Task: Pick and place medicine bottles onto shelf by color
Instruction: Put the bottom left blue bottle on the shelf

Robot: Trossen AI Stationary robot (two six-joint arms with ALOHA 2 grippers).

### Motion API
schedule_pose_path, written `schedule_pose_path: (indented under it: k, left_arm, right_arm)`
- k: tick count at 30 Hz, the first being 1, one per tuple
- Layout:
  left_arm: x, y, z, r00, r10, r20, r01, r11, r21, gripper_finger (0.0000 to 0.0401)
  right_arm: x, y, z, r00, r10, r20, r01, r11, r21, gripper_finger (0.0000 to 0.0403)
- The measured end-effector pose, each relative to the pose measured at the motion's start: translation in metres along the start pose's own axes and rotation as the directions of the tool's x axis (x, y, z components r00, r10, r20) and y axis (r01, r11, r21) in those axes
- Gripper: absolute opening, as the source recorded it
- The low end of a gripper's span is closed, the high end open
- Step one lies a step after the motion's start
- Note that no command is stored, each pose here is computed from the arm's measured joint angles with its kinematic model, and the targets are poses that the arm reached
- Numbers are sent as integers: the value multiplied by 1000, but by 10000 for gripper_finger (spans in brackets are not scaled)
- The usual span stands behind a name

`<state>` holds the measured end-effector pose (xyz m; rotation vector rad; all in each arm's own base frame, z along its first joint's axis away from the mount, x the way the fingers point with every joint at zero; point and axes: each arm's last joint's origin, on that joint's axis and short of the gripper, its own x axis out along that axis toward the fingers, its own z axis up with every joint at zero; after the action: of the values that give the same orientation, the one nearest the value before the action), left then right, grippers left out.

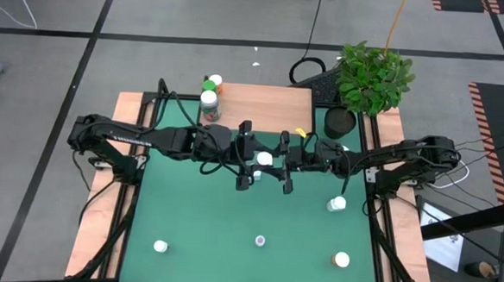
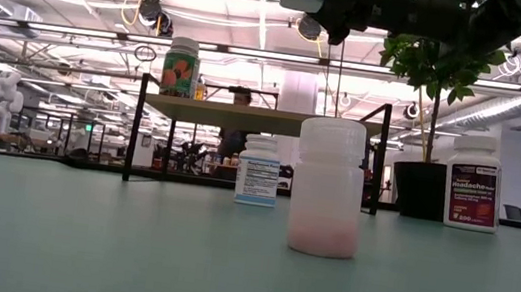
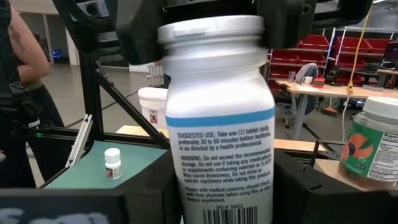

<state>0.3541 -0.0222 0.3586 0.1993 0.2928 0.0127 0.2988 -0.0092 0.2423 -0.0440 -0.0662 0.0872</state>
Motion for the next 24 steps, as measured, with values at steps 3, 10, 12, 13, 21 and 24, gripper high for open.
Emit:
schedule_pose_path:
  k: [3, 10, 12, 13, 21, 24]
  left_arm:
    - [0, 1, 0, 999, 43, -7, -43, 999, -2, 211]
    - [0, 1, -1, 999, 49, -21, -49, 999, -4, 260]
    - [0, 2, -2, 998, 53, -22, -53, 999, -5, 271]
    - [0, 2, -2, 998, 53, -23, -54, 999, -5, 275]
    - [0, 2, -4, 998, 51, -48, -51, 999, -14, 278]
    - [0, 2, -6, 997, 52, -61, -53, 998, -21, 275]
  right_arm:
    - [0, 0, -1, 1000, -5, -14, 5, 1000, 2, 158]
    - [-4, 0, 1, 999, -3, -49, 3, 1000, -1, 157]
    - [-6, 0, 3, 999, -3, -50, 3, 1000, -4, 157]
    - [-6, 0, 4, 999, -3, -50, 2, 1000, -5, 157]
    - [-7, 1, 3, 997, 1, -74, -1, 1000, -2, 157]
    - [-8, 1, 3, 997, 1, -77, -2, 1000, -1, 157]
